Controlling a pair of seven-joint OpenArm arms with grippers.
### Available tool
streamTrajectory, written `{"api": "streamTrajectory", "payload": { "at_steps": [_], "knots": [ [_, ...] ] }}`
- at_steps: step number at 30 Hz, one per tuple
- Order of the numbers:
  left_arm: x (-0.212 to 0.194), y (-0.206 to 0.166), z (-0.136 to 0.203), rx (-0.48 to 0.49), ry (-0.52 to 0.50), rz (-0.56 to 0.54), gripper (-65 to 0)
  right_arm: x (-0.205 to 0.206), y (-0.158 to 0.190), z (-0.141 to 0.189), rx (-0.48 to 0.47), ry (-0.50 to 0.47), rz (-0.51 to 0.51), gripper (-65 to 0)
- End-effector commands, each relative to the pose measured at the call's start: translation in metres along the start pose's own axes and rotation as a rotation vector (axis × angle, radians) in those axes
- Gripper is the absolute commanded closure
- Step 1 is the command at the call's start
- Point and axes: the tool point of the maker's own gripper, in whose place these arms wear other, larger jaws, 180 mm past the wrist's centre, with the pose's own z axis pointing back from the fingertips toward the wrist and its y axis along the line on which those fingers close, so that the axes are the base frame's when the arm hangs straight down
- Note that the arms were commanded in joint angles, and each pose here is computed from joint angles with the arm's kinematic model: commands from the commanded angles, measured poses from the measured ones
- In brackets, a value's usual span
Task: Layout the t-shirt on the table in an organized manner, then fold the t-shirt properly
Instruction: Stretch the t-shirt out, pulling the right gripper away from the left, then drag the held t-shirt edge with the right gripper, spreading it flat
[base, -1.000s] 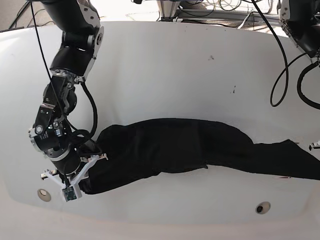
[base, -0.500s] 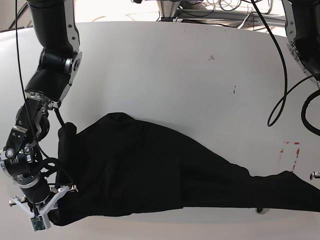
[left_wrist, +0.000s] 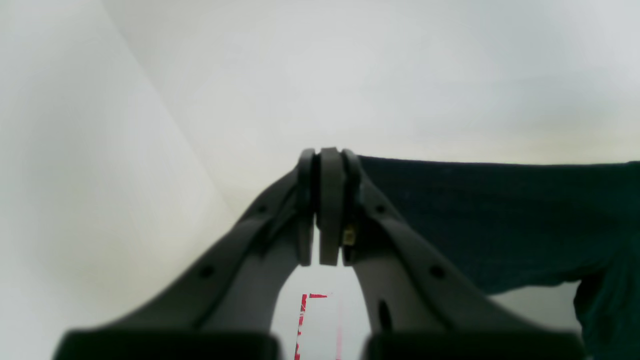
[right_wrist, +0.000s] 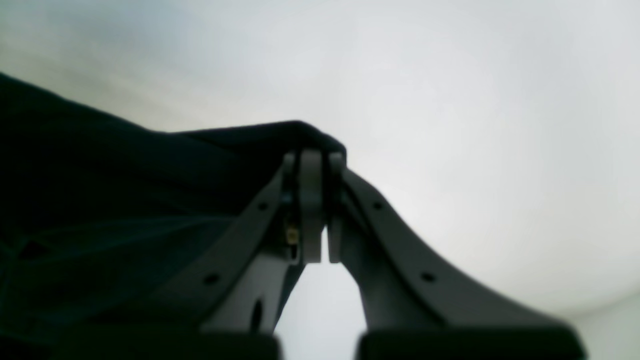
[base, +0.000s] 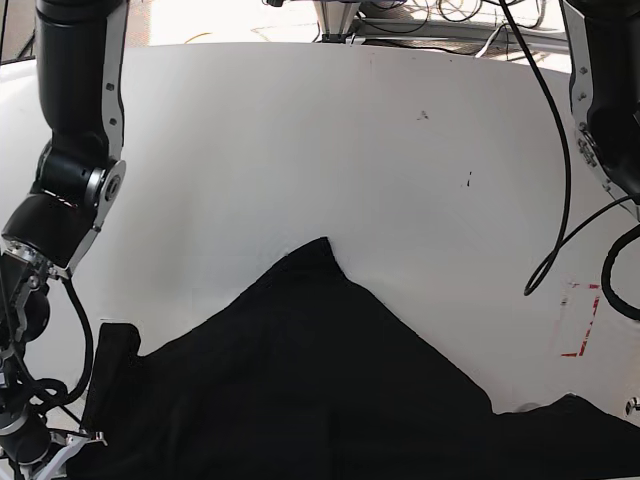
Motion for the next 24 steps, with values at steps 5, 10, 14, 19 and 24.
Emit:
{"api": "streamTrajectory", "payload": {
  "at_steps": [5, 10, 14, 19, 24],
  "knots": [
    [0.031, 0.017, 0.000, 0.037, -0.081, 0.016, -0.4, 0.030, -0.025, 0.007, -0.039, -0.051, 0.017, 0.0],
    [0.034, 0.018, -0.001, 0.035, -0.084, 0.020, -0.4, 0.027, -0.027, 0.010, -0.046, -0.025, 0.021, 0.0],
    [0.029, 0.017, -0.004, 0.029, -0.070, 0.025, -0.4, 0.024, -0.025, 0.015, -0.054, -0.012, 0.034, 0.0],
    [0.001, 0.012, -0.006, 0.016, 0.005, 0.027, -0.4, -0.013, -0.017, 0.023, -0.062, 0.047, 0.027, 0.0],
    [-0.048, 0.007, -0.001, -0.012, 0.117, 0.057, -0.4, -0.055, 0.004, 0.032, -0.044, 0.135, 0.047, 0.0]
  ]
}}
